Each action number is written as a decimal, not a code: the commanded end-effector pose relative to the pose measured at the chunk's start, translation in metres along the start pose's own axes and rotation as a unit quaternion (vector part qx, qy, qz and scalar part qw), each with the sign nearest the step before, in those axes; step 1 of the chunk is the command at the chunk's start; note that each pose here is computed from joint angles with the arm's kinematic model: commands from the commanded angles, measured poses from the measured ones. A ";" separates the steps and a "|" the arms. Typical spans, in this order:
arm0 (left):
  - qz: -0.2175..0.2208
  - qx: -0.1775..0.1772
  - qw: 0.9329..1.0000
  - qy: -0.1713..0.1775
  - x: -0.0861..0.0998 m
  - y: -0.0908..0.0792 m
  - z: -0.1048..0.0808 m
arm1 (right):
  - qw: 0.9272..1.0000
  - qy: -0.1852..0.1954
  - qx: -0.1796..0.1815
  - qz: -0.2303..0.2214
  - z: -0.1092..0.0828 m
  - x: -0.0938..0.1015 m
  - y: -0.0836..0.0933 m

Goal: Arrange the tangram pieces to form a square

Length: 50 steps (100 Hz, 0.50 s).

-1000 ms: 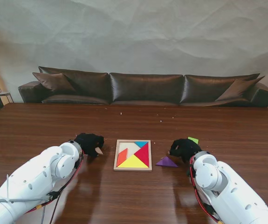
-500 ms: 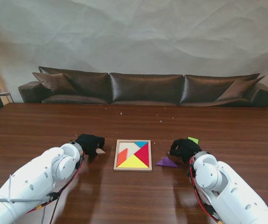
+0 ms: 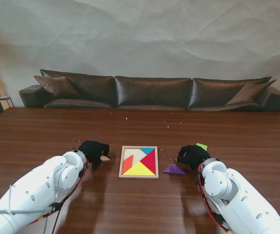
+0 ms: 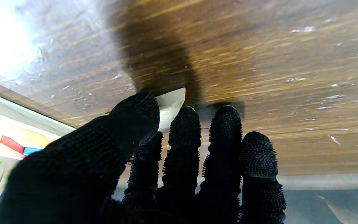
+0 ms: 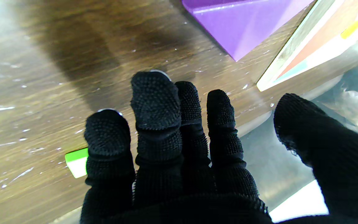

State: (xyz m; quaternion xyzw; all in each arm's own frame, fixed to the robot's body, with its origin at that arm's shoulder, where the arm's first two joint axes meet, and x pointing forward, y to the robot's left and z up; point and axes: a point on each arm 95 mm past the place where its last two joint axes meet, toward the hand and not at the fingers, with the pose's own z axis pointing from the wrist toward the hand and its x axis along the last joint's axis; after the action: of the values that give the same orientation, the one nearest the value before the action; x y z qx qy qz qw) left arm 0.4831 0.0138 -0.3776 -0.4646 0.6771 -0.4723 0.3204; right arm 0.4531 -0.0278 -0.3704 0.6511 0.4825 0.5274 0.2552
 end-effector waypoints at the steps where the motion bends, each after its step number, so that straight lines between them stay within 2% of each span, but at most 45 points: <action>1: -0.001 -0.044 0.999 0.001 0.003 0.038 -0.009 | 1.000 0.002 0.012 0.000 0.000 0.001 -0.004; 24: -0.017 -0.016 1.000 0.006 0.004 0.033 -0.013 | 1.000 0.003 0.016 0.000 0.000 0.002 -0.005; 50: -0.027 -0.010 1.000 0.009 0.005 0.032 -0.017 | 1.000 0.002 0.018 0.000 0.000 0.002 -0.005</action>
State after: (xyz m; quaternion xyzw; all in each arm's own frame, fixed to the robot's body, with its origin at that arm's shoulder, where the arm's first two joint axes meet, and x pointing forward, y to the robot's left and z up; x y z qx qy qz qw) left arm 0.4699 0.0170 -0.3786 -0.4660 0.6551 -0.5027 0.3178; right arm 0.4527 -0.0269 -0.3715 0.6529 0.4869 0.5236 0.2498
